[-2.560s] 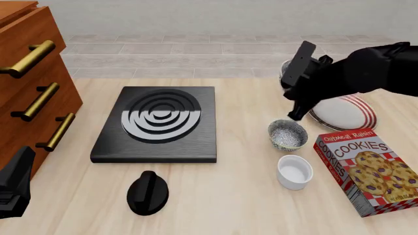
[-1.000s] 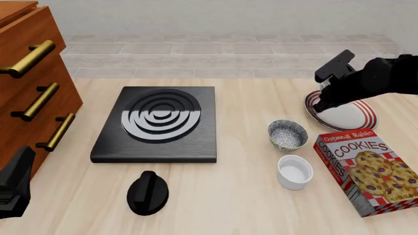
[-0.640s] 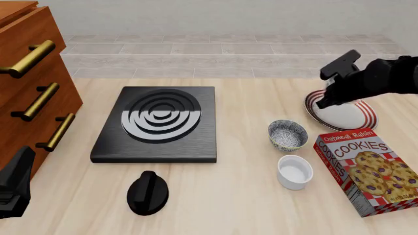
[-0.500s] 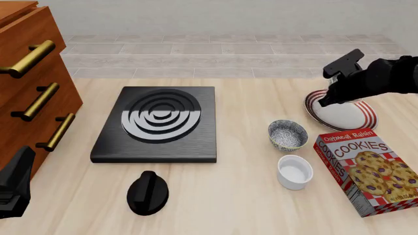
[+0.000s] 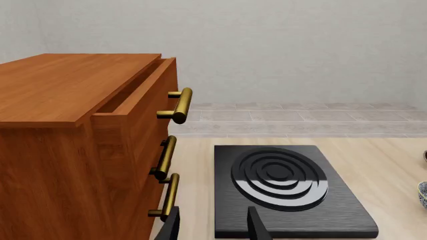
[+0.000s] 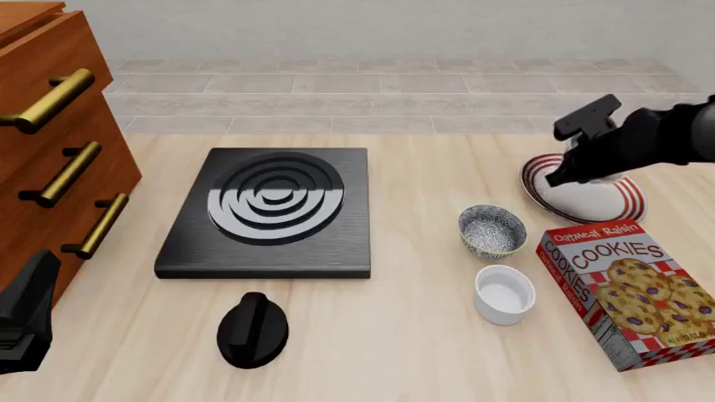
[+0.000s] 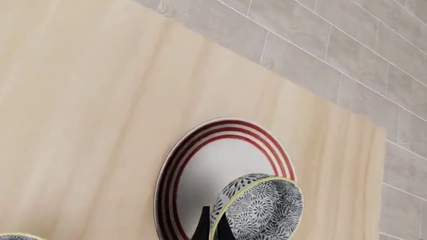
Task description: Pick the akita bowl from table center and place it on the plate.
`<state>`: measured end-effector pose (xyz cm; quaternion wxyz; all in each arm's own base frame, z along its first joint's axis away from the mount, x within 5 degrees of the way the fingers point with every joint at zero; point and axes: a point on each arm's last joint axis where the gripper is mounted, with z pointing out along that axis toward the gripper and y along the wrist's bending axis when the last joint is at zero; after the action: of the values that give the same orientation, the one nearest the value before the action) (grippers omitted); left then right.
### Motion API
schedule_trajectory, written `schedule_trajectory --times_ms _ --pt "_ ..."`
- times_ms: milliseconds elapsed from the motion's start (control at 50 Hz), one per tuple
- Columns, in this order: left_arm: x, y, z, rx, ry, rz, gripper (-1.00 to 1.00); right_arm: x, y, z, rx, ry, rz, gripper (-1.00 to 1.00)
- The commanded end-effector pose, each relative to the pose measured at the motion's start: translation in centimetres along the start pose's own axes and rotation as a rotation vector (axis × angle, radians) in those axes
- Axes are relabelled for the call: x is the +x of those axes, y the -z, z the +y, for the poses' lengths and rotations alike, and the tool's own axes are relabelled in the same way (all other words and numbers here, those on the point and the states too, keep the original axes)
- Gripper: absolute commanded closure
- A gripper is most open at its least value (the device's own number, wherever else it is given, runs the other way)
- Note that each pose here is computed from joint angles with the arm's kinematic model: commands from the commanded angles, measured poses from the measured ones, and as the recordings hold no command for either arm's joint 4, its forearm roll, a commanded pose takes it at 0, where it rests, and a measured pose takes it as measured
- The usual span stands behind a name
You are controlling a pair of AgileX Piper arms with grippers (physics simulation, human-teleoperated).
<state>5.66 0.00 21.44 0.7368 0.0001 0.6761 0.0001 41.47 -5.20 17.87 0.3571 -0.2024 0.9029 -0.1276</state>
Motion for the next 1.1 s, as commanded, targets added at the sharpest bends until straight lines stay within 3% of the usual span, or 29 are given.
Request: schedule_trajectory --times_ms 20,540,1100 --pt "0.0 0.0 0.0 0.0 0.001 0.001 -1.0 0.1 -1.1 0.2 -0.011 0.012 0.018 1.0" --pt "0.0 0.0 0.0 0.002 -0.004 0.002 -1.0 1.9 -3.2 -0.4 -0.006 -0.037 0.054 1.0" --pt "0.0 0.0 0.0 0.0 0.0 0.0 -1.0 2.0 -3.2 1.0 -0.034 -0.026 0.065 1.0"
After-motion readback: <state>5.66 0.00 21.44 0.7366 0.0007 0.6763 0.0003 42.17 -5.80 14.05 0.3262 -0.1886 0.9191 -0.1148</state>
